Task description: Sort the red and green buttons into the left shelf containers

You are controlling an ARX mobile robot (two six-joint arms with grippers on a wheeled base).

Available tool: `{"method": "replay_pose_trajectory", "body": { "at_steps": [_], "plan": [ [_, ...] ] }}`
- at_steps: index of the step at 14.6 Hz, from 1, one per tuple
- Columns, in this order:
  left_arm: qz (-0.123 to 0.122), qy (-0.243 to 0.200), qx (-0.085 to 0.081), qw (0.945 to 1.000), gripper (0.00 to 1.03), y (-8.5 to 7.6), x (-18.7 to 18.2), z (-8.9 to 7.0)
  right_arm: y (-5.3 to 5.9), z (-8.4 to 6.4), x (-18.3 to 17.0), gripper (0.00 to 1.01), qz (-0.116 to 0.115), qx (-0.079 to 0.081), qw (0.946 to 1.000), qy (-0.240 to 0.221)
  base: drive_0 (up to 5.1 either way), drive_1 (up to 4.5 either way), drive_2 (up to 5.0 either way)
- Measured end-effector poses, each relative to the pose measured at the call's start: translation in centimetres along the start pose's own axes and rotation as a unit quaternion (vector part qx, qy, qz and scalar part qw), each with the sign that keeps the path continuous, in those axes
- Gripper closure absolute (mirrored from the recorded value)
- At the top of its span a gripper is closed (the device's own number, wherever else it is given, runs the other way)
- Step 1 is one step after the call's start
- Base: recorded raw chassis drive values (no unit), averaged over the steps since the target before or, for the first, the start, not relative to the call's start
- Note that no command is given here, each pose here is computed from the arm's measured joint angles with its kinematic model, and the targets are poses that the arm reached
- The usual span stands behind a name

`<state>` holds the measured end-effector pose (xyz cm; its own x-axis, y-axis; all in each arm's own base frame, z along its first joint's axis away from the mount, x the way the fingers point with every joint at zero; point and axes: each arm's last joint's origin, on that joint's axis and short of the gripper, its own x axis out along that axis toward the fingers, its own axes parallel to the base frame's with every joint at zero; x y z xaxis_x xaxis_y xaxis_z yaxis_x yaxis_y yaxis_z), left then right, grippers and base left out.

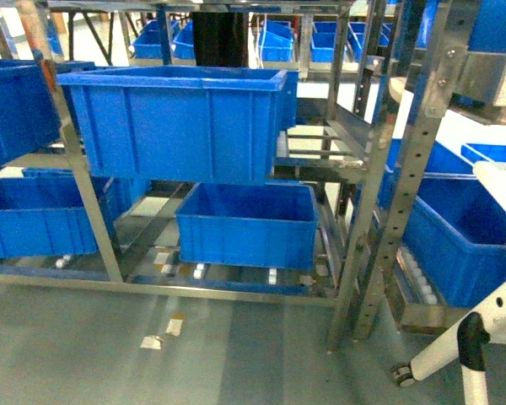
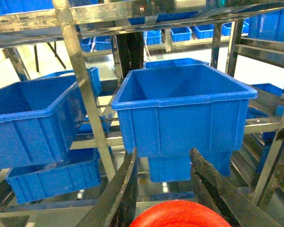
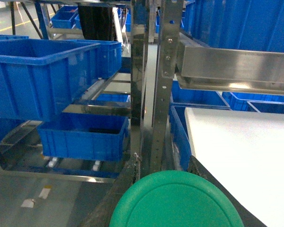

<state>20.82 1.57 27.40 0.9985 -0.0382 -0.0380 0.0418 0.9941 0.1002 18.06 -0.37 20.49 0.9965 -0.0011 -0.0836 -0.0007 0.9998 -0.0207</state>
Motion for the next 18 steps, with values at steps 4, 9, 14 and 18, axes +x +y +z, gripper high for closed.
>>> {"method": "replay_pose_trajectory", "body": {
  "at_steps": [4, 9, 14, 18],
  "plan": [
    [0.0, -0.001, 0.0, 1.0, 0.73, 0.0, 0.0, 0.01, 0.0, 0.0, 0.0, 0.75, 0.0, 0.0, 1.0, 0.0, -4.9, 2.51, 2.5],
    [-0.001, -0.001, 0.0, 1.0, 0.73, -0.02, 0.0, 0.03, 0.0, 0.01, 0.0, 0.75, 0.0, 0.0, 1.0, -0.001, -4.9, 2.47, 2.5],
    [-0.001, 0.0, 0.0, 1.0, 0.73, -0.02, 0.0, -0.01, 0.0, 0.01, 0.0, 0.75, 0.0, 0.0, 1.0, -0.001, -5.0, 2.44, 2.4],
    [-0.001, 0.0, 0.0, 1.0, 0.73, -0.02, 0.0, -0.01, 0.0, 0.01, 0.0, 0.75, 0.0, 0.0, 1.0, 0.0, -4.9, 2.52, 2.5]
  ]
}}
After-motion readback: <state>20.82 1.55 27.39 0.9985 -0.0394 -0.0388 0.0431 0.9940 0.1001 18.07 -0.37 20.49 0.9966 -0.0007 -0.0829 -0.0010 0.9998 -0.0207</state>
